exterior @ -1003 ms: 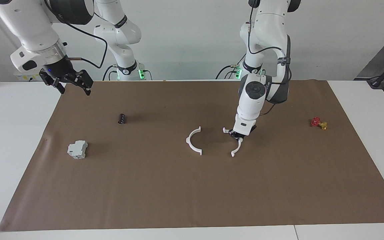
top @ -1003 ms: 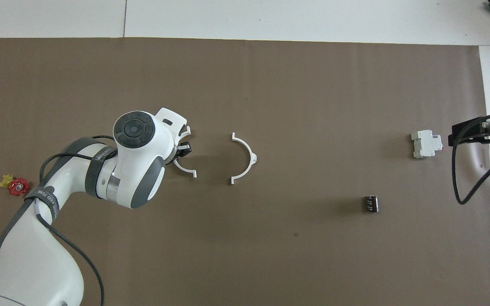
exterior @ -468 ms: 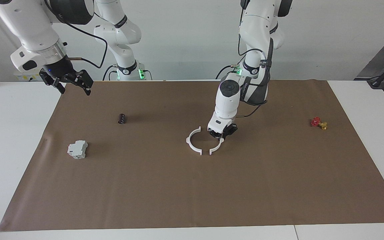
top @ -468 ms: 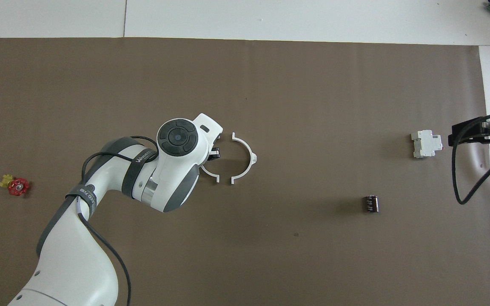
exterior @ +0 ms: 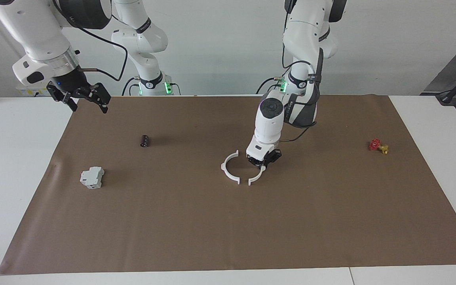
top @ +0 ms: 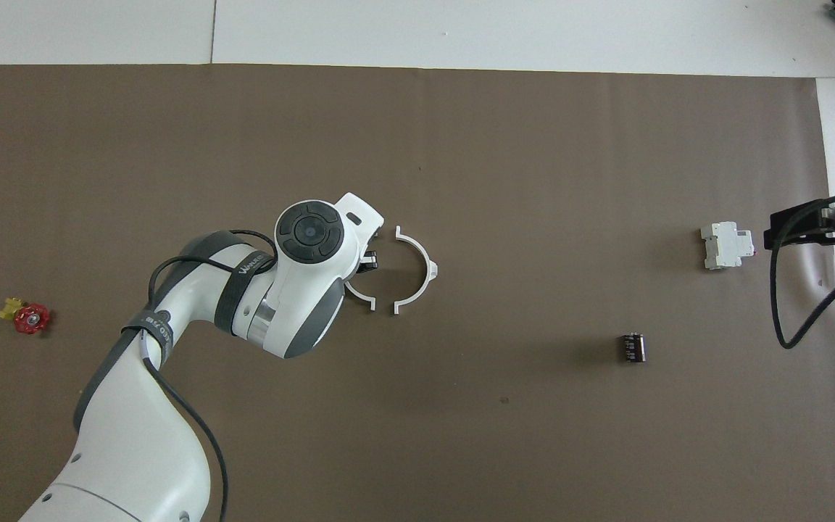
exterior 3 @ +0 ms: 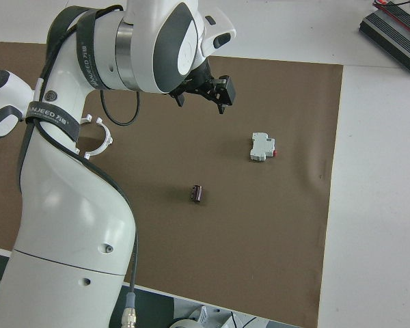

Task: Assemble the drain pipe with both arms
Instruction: 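Press the held half-ring against the placed one to close the ring, then open the left gripper and lift it off the joined ring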

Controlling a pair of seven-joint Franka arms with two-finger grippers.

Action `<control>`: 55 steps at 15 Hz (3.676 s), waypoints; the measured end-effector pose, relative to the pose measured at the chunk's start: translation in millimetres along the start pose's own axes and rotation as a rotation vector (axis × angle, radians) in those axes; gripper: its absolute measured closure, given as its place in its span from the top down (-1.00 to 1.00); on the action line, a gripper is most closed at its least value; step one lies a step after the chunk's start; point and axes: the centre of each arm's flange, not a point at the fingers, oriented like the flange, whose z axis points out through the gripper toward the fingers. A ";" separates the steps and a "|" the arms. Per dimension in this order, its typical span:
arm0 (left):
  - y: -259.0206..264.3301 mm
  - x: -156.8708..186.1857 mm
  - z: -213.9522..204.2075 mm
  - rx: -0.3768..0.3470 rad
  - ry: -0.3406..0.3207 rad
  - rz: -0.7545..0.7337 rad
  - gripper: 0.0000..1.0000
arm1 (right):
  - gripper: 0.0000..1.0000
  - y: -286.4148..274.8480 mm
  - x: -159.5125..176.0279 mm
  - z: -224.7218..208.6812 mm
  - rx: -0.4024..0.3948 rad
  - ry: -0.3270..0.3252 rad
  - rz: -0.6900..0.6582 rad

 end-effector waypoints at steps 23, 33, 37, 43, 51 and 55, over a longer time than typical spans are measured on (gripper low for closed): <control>16.8 2.2 1.7 -0.003 0.009 -0.038 -0.57 | 1.00 0.0 0.0 0.0 0.000 0.000 0.000; 26.0 -4.1 1.2 -0.004 0.010 -0.053 -0.57 | 1.00 0.0 -0.1 -0.1 0.000 0.000 0.000; 28.3 -5.8 1.1 -0.004 0.010 -0.054 -0.57 | 1.00 0.0 -0.1 -0.1 0.000 0.000 0.000; 29.2 -6.4 1.0 -0.004 0.010 -0.052 -0.57 | 1.00 0.0 -0.1 -0.1 0.000 0.000 0.000; 32.9 -9.2 0.9 -0.004 0.011 -0.051 -0.57 | 1.00 0.0 -0.1 -0.1 0.000 0.000 0.000; 32.9 -9.2 0.9 -0.004 0.011 -0.051 -0.57 | 1.00 0.0 -0.1 -0.1 0.000 0.000 0.000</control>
